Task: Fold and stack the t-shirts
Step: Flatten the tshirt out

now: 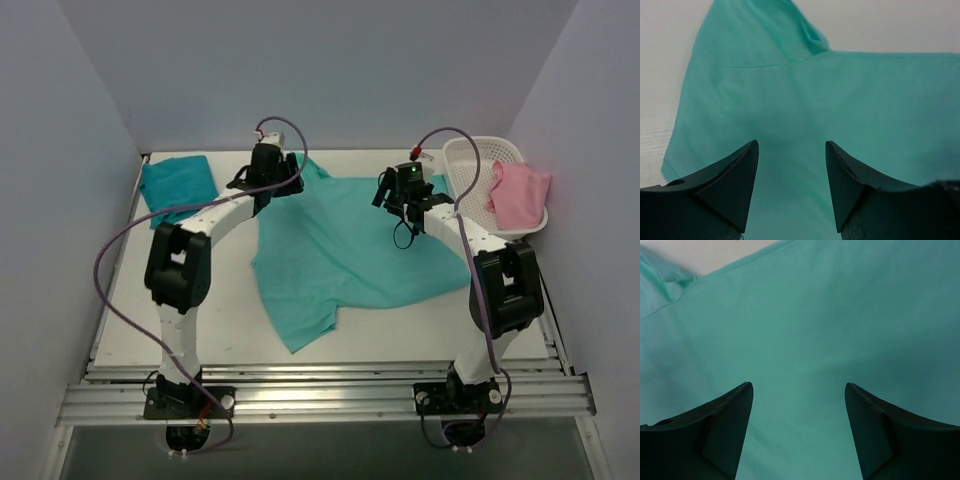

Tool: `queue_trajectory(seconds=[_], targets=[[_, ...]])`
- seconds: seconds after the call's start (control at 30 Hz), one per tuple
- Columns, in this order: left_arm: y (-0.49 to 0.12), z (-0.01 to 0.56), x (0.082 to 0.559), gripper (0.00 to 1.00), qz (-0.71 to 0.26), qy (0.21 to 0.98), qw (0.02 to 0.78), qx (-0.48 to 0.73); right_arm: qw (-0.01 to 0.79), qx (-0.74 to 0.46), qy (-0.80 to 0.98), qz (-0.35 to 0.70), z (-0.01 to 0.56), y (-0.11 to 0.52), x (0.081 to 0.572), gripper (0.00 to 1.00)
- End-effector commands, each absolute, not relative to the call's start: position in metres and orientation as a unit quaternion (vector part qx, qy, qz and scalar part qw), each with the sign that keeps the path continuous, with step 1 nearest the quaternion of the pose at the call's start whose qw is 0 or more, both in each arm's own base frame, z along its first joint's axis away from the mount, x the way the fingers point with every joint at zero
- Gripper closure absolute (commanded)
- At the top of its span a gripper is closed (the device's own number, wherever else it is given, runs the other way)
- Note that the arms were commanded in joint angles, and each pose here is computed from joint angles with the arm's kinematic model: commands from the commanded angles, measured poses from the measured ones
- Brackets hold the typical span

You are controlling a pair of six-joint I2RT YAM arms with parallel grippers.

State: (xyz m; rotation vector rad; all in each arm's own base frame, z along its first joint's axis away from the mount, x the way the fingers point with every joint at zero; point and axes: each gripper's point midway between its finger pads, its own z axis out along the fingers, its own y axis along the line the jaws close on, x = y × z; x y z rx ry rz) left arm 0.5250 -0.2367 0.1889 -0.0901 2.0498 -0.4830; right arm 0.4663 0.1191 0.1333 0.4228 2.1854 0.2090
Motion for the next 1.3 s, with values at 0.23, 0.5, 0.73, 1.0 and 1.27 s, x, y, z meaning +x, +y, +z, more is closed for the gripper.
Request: queue_trajectory(seconds=[0.23, 0.5, 0.73, 1.0, 1.27], targets=[[-0.257, 0.104, 0.566, 0.45, -0.217, 0.878, 0.425, -0.047, 0.420, 0.140, 0.890, 0.109, 0.116, 0.155, 0.468, 0.78], [-0.207, 0.058, 0.571, 0.48, -0.103, 0.905, 0.408, -0.070, 0.409, 0.149, 0.895, 0.093, 0.096, 0.168, 0.428, 0.64], [-0.145, 0.043, 0.615, 0.47, -0.071, 0.912, 0.388, -0.109, 0.432, 0.130, 0.888, 0.089, 0.126, 0.171, 0.369, 0.00], [-0.125, 0.089, 0.637, 0.50, -0.071, 0.901, 0.409, -0.126, 0.453, 0.168, 0.875, 0.039, 0.166, 0.112, 0.281, 0.00], [-0.212, 0.178, 0.567, 0.47, -0.165, 0.867, 0.465, -0.069, 0.472, 0.249, 0.843, 0.064, 0.187, 0.081, 0.245, 0.01]])
